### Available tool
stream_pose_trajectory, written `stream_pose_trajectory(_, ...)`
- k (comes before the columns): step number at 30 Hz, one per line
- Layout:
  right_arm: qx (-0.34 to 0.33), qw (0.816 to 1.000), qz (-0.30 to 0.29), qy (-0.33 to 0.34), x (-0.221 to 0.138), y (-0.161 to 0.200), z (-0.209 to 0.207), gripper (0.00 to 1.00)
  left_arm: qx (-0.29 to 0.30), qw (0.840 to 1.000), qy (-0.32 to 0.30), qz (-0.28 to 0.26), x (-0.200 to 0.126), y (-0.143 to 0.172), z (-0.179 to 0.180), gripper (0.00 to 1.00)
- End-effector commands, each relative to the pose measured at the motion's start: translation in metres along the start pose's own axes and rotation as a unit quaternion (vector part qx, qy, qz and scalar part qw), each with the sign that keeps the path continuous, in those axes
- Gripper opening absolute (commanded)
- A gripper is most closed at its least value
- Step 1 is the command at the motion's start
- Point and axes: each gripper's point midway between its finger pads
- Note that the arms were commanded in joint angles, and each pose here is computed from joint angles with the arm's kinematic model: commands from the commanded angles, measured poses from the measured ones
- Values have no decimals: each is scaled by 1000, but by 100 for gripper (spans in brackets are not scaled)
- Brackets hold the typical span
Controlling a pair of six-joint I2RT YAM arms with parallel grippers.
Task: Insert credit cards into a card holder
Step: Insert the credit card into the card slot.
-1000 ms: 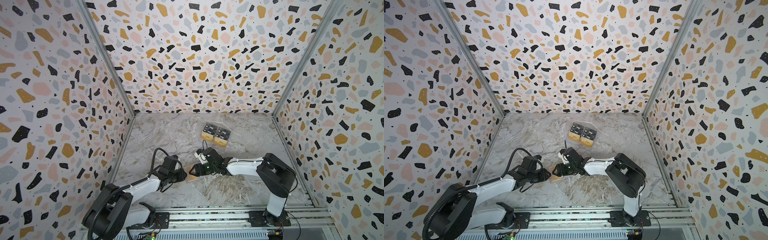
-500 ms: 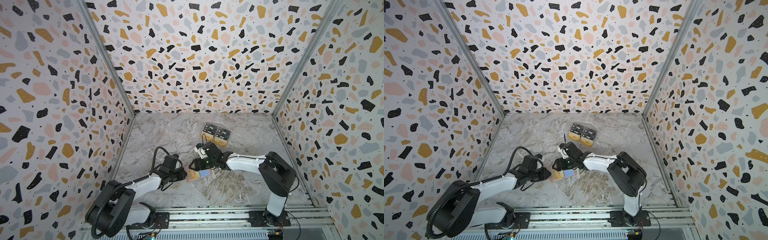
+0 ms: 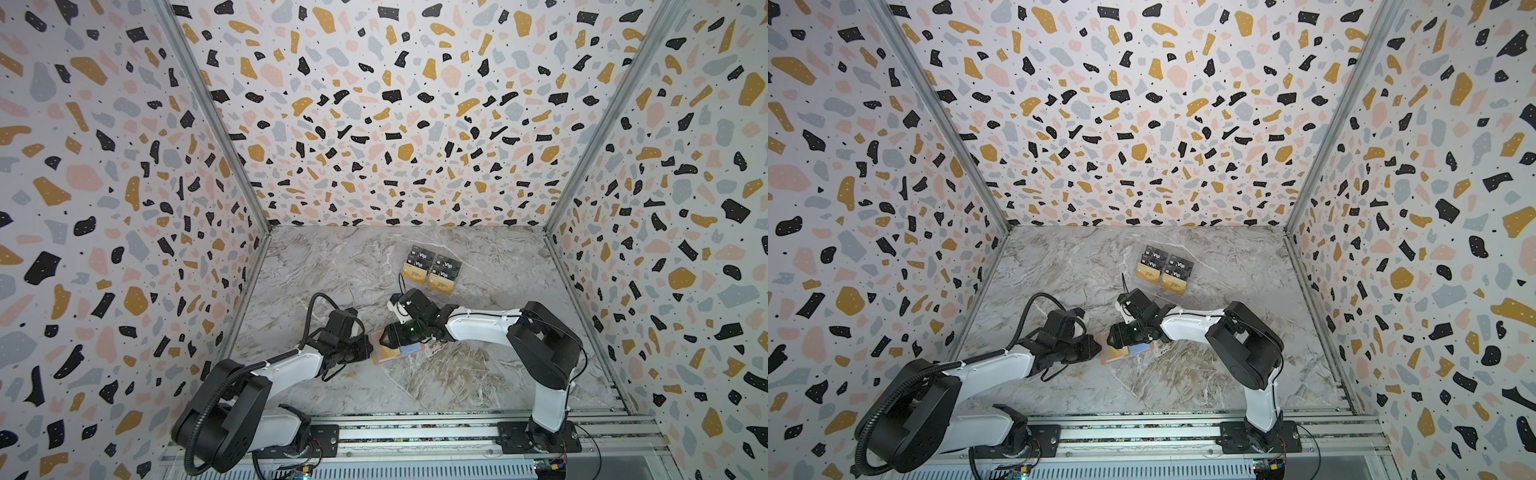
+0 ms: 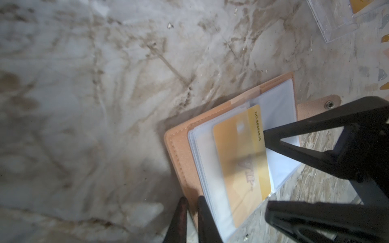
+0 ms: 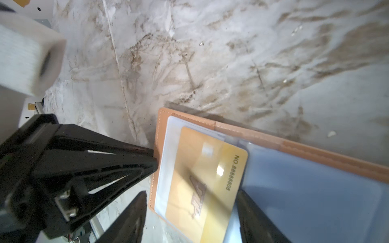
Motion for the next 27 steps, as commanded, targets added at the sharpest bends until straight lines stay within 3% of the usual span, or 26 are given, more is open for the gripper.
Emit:
stream_pose_trajectory(1, 2, 1000, 18, 5, 2, 6, 2, 68, 5, 1000, 0, 8, 1, 1, 0, 12)
stream_pose_trajectory(20, 88, 992, -45, -77, -11, -1, 23, 69, -2, 1000, 20, 3, 3, 0, -5, 6)
stream_pose_trajectory(27, 88, 991, -66, -71, -24, -5, 25, 69, 2, 1000, 12, 6, 2, -1, -4, 6)
Point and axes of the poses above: each gripper's point midway between its finger pads, its own x axis out along the fingers, its own z axis along the line the jaws close on, y = z × x, and after that the axes turned 4 degrees about -x, right-handed
